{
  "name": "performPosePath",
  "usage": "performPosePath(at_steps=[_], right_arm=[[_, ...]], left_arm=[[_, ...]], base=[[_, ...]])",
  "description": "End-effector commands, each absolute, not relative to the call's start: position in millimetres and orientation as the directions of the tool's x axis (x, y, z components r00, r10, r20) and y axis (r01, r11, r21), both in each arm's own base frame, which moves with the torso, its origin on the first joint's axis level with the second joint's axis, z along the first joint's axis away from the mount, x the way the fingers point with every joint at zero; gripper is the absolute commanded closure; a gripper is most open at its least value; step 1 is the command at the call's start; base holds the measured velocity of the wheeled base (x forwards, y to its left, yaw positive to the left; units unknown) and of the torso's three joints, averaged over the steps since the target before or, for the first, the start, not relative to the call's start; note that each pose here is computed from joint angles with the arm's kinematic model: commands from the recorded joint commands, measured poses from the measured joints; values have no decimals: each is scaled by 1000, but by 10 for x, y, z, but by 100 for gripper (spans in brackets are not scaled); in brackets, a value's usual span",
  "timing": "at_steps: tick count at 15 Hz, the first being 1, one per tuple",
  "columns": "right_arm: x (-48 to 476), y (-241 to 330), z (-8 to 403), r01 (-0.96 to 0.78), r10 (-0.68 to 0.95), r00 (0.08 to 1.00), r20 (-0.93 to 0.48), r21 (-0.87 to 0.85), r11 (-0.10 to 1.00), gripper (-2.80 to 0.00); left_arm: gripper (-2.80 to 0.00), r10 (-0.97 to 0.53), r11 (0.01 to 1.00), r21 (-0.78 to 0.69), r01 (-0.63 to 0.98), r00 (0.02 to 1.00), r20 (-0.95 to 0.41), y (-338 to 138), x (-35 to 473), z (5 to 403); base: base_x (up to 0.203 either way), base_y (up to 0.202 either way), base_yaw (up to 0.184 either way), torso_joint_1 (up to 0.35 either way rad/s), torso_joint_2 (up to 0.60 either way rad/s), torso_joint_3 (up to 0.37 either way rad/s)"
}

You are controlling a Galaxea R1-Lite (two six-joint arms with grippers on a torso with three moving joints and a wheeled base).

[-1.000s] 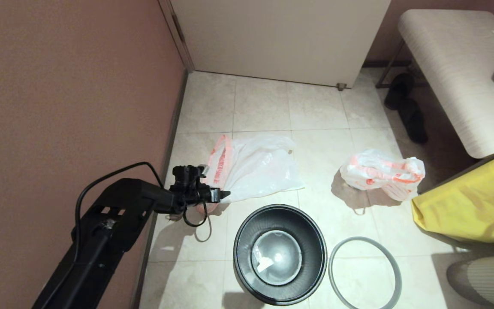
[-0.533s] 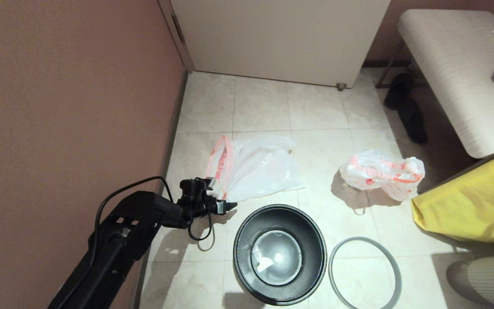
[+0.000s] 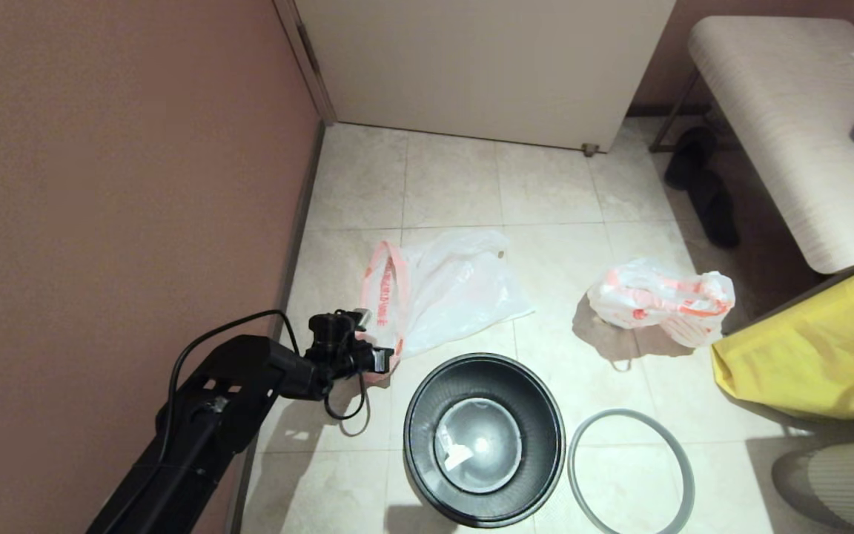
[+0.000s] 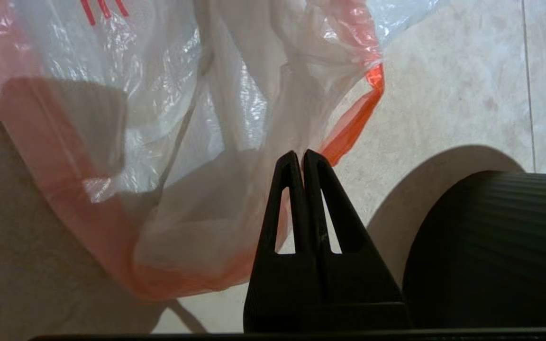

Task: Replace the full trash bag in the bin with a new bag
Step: Pick up a new trash bag

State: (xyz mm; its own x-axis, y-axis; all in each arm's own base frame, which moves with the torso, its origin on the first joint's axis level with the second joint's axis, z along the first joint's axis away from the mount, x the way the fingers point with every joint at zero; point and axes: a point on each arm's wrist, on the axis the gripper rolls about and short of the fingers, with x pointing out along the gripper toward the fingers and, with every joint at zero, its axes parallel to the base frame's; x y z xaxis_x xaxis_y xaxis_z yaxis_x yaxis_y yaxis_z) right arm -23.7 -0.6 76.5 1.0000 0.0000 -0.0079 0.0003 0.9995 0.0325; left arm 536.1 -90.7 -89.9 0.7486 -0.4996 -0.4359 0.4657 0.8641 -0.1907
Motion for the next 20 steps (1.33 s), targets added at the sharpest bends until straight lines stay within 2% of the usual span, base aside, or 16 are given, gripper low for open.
performPosePath(at_steps=[1,8,12,17,20], right_arm=[[-236,-6,764,0,0,1000,-9,32,999,0],[-236,-6,764,0,0,1000,-9,32,999,0],[-235,-6,764,0,0,1000,-11,32,999,0],[-236,-6,764,0,0,1000,-9,32,999,0],[-236,-6,764,0,0,1000,-9,33,999,0]], left_arm=[[0,-502,863,-192,467,749,-434,-908,5361,-900],[0,-441,895,-183,407,743,-503,-808,5309,-1085],[0,-400,915,-130,382,811,-427,-563,5392,-1009],[0,-408,910,-119,396,814,-413,-612,5381,-1184],[0,-422,900,-113,420,780,-462,-726,5330,-1296]], base=[[0,0,0,0,0,0],[0,0,0,0,0,0],[0,0,0,0,0,0],[0,0,0,0,0,0],[0,0,0,0,0,0]])
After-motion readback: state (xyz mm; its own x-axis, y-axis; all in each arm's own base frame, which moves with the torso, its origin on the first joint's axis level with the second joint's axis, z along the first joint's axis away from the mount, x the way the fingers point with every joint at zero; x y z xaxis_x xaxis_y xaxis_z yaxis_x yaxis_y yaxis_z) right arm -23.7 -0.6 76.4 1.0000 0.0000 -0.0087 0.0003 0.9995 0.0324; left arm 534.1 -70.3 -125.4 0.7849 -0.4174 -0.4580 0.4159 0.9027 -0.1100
